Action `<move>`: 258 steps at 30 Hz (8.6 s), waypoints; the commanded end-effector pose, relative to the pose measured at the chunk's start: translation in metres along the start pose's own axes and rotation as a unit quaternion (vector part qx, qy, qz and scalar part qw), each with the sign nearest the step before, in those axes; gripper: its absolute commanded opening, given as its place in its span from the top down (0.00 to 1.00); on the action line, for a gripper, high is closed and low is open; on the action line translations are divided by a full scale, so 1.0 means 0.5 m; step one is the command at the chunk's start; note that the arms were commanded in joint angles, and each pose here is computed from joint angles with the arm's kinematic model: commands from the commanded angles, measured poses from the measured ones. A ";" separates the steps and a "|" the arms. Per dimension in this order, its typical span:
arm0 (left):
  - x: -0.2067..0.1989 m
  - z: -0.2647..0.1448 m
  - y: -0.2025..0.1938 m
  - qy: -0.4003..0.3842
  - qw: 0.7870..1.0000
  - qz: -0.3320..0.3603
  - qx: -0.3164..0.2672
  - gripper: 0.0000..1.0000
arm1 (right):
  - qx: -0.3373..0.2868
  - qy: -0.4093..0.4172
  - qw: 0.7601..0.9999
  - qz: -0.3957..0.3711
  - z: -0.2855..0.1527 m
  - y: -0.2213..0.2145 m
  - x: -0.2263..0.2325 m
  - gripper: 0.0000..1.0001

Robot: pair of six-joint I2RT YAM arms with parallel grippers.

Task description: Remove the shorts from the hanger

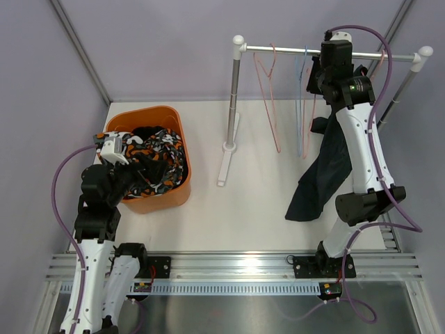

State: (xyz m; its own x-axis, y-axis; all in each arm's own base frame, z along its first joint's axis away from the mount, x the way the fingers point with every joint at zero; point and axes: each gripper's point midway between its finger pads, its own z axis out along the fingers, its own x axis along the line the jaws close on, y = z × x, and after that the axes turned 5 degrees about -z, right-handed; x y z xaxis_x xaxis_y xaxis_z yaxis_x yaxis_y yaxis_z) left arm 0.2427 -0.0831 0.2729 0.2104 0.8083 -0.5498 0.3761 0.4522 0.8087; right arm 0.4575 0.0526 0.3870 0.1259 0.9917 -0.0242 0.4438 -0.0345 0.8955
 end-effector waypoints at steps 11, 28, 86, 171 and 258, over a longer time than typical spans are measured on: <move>-0.012 0.000 0.003 -0.016 1.000 0.012 -0.002 0.01 | -0.044 0.028 0.998 0.034 -0.097 0.031 -0.012 0.52; -0.017 -0.028 -0.007 -0.017 1.000 0.024 -0.006 0.01 | -0.150 -0.110 0.978 0.091 -0.286 0.057 -0.178 0.25; -0.008 -0.033 -0.044 -0.008 0.999 0.032 0.017 0.01 | -0.174 -0.155 0.957 0.172 -0.128 0.101 -0.274 1.00; -0.236 0.021 -0.013 -0.131 0.989 0.053 0.053 0.01 | 0.007 0.392 0.918 0.060 -0.445 -0.226 0.290 1.00; -0.574 -0.095 -0.336 -0.311 0.859 0.390 0.113 0.97 | -0.064 0.278 0.958 0.030 -0.475 -0.216 0.231 1.00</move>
State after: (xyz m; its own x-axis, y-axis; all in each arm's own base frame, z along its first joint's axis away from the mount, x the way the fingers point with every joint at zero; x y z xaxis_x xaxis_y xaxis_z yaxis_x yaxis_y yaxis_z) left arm 0.0960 -0.3622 0.2596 0.8454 0.5340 -0.0150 0.2224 -0.3263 0.9187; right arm 0.1991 0.2099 0.3546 -0.4229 0.8781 0.2239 0.4349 -0.0201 0.9003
